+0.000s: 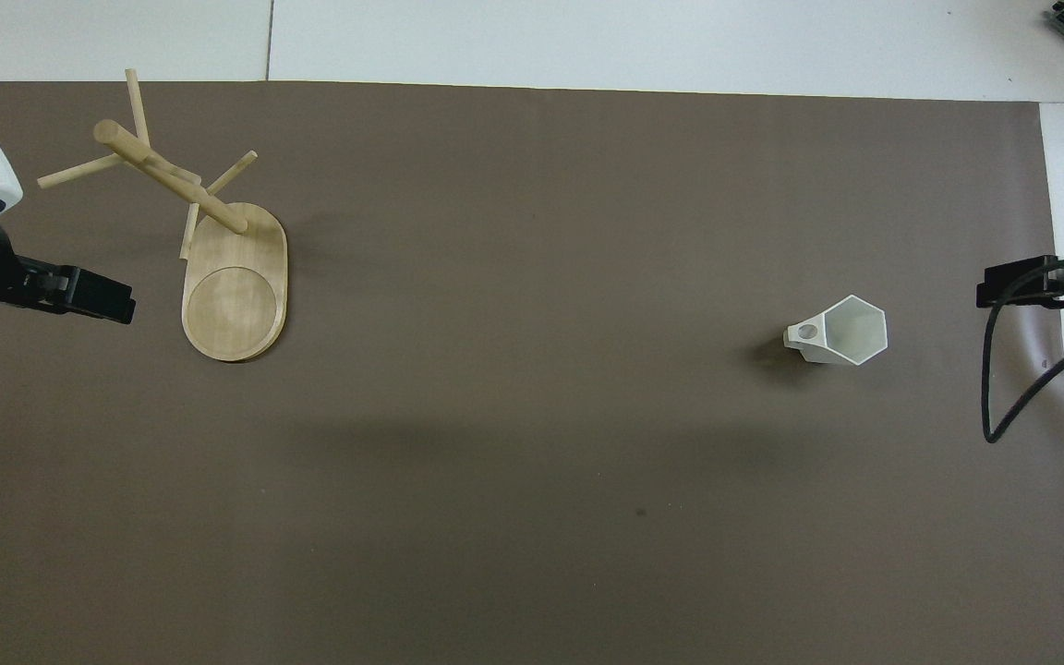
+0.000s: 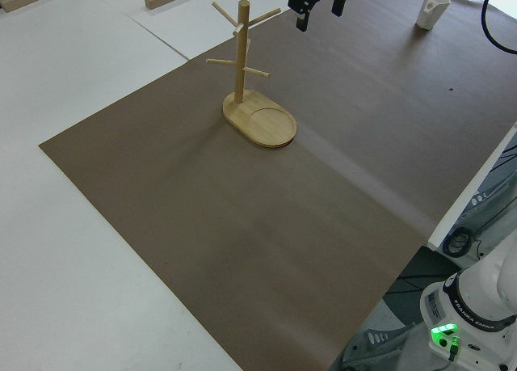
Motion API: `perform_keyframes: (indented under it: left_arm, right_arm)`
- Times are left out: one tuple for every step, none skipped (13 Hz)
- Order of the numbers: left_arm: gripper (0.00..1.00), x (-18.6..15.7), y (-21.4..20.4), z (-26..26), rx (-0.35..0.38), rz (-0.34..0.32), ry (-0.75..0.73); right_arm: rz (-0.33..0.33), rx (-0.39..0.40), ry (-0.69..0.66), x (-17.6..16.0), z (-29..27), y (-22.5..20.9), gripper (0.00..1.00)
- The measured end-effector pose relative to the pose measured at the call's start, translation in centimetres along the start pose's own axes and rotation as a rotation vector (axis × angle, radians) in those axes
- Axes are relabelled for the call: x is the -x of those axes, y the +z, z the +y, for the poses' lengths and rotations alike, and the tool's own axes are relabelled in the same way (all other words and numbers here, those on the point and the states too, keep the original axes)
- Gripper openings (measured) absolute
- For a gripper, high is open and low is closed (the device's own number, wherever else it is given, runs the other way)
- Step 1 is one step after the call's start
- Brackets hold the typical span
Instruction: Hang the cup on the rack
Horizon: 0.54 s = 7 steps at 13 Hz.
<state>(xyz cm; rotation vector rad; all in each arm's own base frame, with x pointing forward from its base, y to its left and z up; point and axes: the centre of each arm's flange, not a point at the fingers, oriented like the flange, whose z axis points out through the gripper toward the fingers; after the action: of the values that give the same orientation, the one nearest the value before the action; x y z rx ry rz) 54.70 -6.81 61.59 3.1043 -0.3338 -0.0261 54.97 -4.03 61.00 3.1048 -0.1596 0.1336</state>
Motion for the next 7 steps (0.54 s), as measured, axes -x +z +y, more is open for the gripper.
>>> perform_keyframes:
  left_arm:
    - [1.0, 0.0, 0.0, 0.0, 0.0, 0.0, 0.0]
    - [1.0, 0.0, 0.0, 0.0, 0.0, 0.0, 0.0]
    - [1.0, 0.0, 0.0, 0.0, 0.0, 0.0, 0.0]
    - [1.0, 0.0, 0.0, 0.0, 0.0, 0.0, 0.0]
    - [1.0, 0.0, 0.0, 0.0, 0.0, 0.0, 0.0]
    - [1.0, 0.0, 0.0, 0.0, 0.0, 0.0, 0.0]
    - [1.0, 0.0, 0.0, 0.0, 0.0, 0.0, 0.0]
  right_arm:
    - [0.016, -0.001, -0.001, -0.2, 0.0, 0.0, 1.0]
    - [0.027, -0.001, -0.001, -0.3, -0.1, 0.1, 1.0]
    - [0.036, -0.002, -0.002, -0.4, -0.1, 0.3, 1.0]
    - [0.04, -0.002, -0.002, -0.5, -0.1, 0.4, 1.0]
    - [0.038, -0.004, -0.002, -0.5, -0.1, 0.6, 1.0]
    - [0.035, -0.011, -0.001, -0.4, -0.2, 0.8, 1.0]
    - [0.029, -0.024, 0.001, -0.4, -0.4, 1.2, 1.0]
